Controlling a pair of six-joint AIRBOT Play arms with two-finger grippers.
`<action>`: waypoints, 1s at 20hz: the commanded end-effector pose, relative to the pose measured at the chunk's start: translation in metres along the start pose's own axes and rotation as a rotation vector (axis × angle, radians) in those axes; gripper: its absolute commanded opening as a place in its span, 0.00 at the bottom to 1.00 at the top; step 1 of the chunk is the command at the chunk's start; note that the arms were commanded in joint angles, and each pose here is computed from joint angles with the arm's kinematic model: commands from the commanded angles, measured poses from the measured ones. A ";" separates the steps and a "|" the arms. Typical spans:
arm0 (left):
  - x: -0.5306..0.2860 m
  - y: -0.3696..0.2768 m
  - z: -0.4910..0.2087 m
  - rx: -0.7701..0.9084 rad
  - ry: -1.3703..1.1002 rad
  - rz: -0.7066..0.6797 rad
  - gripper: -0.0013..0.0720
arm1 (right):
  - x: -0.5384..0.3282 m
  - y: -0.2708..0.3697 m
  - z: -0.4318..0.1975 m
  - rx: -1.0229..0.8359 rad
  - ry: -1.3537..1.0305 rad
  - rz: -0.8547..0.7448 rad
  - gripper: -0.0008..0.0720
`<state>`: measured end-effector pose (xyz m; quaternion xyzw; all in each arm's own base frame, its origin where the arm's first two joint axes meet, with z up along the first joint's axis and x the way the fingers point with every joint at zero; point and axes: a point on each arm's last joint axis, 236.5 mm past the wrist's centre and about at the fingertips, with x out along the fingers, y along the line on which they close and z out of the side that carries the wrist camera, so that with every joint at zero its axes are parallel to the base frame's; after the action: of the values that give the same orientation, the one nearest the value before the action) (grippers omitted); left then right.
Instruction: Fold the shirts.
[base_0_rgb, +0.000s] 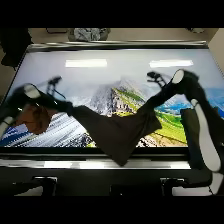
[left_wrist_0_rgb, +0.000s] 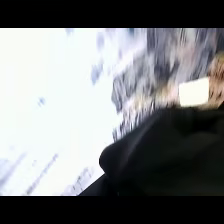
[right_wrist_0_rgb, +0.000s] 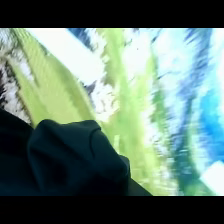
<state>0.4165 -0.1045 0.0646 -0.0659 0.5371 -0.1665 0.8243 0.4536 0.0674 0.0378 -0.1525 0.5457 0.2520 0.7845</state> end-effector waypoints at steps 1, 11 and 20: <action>-0.186 -0.006 0.111 0.047 -0.502 0.085 0.06 | -0.184 -0.054 0.055 -0.144 -0.319 -0.494 0.08; -0.420 -0.063 0.102 0.099 -1.026 0.137 0.06 | -0.385 0.020 -0.039 -0.003 -0.551 -0.704 0.08; -0.276 -0.016 0.065 -0.021 -0.588 0.111 0.06 | -0.278 0.014 -0.072 0.046 -0.172 -0.495 0.09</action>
<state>0.3604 -0.0286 0.4068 -0.0755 0.1834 -0.0899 0.9760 0.3046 -0.0236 0.3289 -0.2499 0.3341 0.0272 0.9084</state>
